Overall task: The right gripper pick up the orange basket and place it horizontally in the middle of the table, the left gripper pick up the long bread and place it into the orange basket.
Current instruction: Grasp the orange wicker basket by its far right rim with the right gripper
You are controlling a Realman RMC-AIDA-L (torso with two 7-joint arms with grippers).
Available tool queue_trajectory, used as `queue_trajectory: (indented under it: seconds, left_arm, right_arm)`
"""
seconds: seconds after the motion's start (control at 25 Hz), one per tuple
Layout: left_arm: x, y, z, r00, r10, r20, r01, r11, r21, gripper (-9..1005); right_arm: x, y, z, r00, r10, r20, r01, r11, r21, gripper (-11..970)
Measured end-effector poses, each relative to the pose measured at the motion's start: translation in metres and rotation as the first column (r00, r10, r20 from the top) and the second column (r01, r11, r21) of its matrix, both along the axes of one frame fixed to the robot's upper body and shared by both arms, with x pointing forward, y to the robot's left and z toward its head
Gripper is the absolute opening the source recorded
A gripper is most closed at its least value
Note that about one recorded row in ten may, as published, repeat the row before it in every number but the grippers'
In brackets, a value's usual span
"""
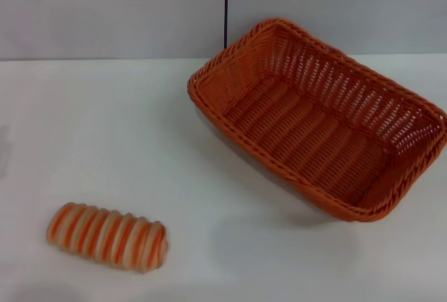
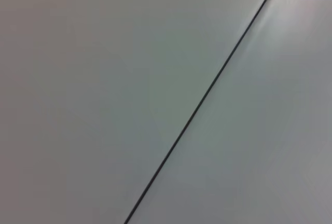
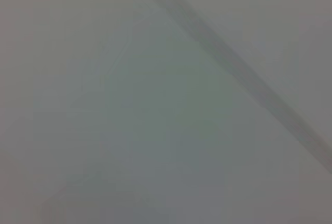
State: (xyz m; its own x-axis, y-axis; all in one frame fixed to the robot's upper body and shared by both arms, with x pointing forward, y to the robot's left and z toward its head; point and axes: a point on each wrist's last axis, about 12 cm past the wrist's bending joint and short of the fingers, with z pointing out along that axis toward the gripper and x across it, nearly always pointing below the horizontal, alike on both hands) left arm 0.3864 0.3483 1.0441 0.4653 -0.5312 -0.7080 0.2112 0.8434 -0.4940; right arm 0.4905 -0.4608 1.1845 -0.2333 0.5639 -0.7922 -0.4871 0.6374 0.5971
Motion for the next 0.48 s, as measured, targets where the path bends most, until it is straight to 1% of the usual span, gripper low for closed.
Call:
queue_trajectory:
  seconds: [0.08, 0.12, 0.2, 0.28, 0.4, 0.48]
  left_arm:
    - [0.0, -0.001, 0.0, 1.0, -0.016, -0.006, 0.016, 1.0, 0.004, 811]
    - [0.0, -0.001, -0.001, 1.0, -0.023, -0.009, 0.023, 1.0, 0.007, 811]
    - [0.0, -0.001, -0.001, 0.999, -0.033, -0.012, 0.033, 0.999, 0.01, 811]
    - [0.0, -0.001, -0.002, 0.999, -0.036, -0.021, 0.036, 0.999, 0.012, 811]
    - [0.0, -0.002, -0.003, 0.999, -0.035, -0.029, 0.036, 0.999, 0.008, 811]
    - [0.001, -0.002, -0.003, 0.999, -0.037, -0.031, 0.037, 0.999, 0.005, 811]
  right_arm:
    - [0.012, 0.012, 0.024, 0.994, 0.098, -0.043, -0.102, 0.991, -0.087, 476]
    - [0.017, 0.019, 0.034, 0.988, 0.13, -0.077, -0.14, 0.981, -0.132, 476]
    - [0.027, 0.029, 0.049, 0.972, 0.167, -0.168, -0.201, 0.956, -0.212, 476]
    - [0.038, 0.041, 0.061, 0.945, 0.195, -0.262, -0.269, 0.919, -0.289, 477]
    - [0.052, 0.058, 0.071, 0.896, 0.238, -0.376, -0.382, 0.845, -0.374, 477]
    - [0.059, 0.064, 0.071, 0.868, 0.238, -0.436, -0.428, 0.804, -0.413, 477]
